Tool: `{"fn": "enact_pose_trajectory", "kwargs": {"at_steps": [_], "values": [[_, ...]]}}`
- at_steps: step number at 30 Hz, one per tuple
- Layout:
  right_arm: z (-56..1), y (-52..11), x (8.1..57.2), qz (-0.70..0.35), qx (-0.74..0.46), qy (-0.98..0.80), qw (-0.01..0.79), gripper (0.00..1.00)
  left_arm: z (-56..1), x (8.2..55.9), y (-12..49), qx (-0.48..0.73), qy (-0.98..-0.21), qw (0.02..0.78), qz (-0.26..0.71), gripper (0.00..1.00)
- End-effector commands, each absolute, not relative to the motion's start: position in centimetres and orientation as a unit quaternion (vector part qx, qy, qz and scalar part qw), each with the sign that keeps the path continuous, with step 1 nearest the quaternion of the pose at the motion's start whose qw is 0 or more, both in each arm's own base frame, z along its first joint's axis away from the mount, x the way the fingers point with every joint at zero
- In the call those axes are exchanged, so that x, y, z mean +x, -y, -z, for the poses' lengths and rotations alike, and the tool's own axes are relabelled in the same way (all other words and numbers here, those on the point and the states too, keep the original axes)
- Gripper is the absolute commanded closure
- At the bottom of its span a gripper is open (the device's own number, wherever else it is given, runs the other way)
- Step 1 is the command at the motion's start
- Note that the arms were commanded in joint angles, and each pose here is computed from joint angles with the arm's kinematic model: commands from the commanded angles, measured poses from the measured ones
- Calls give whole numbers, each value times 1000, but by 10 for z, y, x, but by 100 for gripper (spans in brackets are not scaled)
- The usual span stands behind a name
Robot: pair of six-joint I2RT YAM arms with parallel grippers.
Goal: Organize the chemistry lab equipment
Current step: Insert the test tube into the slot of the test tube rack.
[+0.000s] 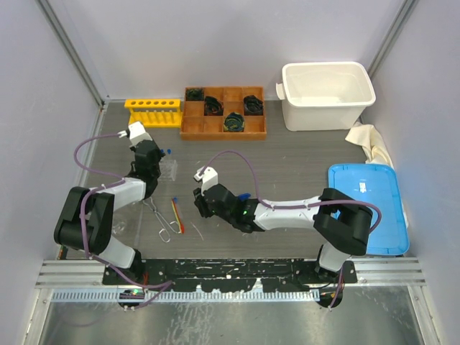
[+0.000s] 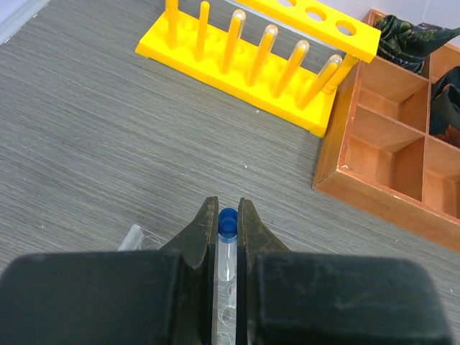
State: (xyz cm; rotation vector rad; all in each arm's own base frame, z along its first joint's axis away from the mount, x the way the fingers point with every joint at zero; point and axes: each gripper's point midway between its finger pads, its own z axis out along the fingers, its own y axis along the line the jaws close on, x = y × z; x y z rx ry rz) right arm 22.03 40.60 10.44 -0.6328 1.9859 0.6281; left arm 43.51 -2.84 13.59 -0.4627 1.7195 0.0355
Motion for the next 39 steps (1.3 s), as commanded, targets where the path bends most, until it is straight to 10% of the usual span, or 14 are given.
{"fn": "enact_pose_trajectory", "kwargs": {"at_steps": [1, 33, 39], "values": [[-126, -414, 227, -277, -245, -793, 483, 67, -161, 443, 27, -213, -730, 650, -5, 100], [-121, -406, 232, -276, -236, -797, 483, 67, -132, 444, 37, -179, -767, 615, -10, 100], [-121, -406, 233, -277, -236, -797, 482, 67, -130, 445, 42, -169, -775, 609, -6, 86]]}}
